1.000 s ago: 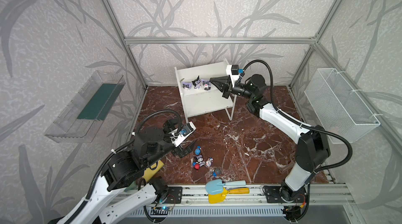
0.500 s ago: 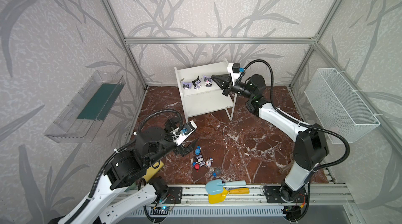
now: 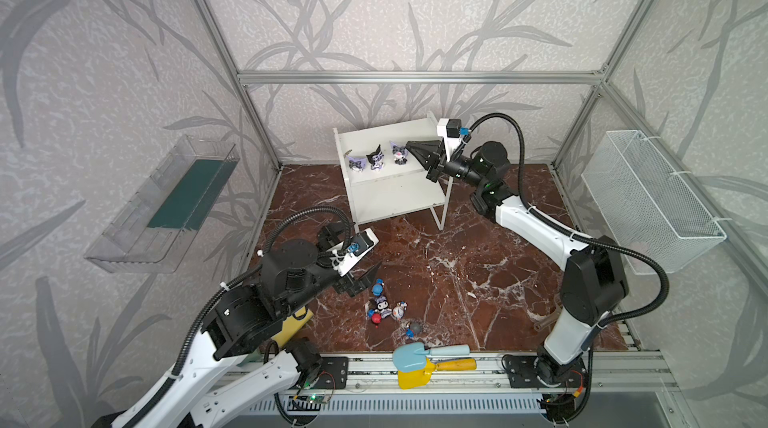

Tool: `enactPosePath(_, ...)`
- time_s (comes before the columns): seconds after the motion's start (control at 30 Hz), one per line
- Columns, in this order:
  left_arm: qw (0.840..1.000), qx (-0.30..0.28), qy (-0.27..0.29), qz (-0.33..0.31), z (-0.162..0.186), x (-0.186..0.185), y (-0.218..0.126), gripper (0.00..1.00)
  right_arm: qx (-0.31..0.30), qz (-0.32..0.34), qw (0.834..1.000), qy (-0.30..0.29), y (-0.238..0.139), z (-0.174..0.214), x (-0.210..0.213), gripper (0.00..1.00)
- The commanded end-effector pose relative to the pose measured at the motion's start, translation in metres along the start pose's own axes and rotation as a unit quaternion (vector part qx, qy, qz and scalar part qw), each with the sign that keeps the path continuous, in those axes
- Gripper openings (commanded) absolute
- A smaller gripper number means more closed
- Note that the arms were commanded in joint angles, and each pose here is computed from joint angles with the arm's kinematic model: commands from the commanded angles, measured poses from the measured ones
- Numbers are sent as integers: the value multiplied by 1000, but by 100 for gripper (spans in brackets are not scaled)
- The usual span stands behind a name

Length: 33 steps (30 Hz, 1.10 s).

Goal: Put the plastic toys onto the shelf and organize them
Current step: 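Lower the purple figure with the right gripper onto the top shelf beside the others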

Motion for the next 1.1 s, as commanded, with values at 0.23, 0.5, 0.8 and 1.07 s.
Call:
enactPosePath(0.23,1000,-11,-7,3,-4,0,0,99,-9,-1,1000,-10,-4,-6,2,0)
enactPosePath(0.5,1000,-11,-7,3,-3,0,1,99,-5,-2,1000,-10,-5,-1,3,1)
enactPosePath(0.8,1000,-11,-7,0,-3,1,0,99,-2,-2,1000,-13,-5,3,4,6)
enactPosePath(1.07,1000,-12,-7,1,-2,0,0,99,-1,-1,1000,-13,-5,4,4,15)
Point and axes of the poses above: each gripper's point midway between its finger pads, its own y axis out along the fingers, its own x axis along the line the jaws close on, z = x × y, the point moved 1 cm from there along -y, back along the fingers, and after that the axes turned 11 degrees about -y, right-handed, at the moved point
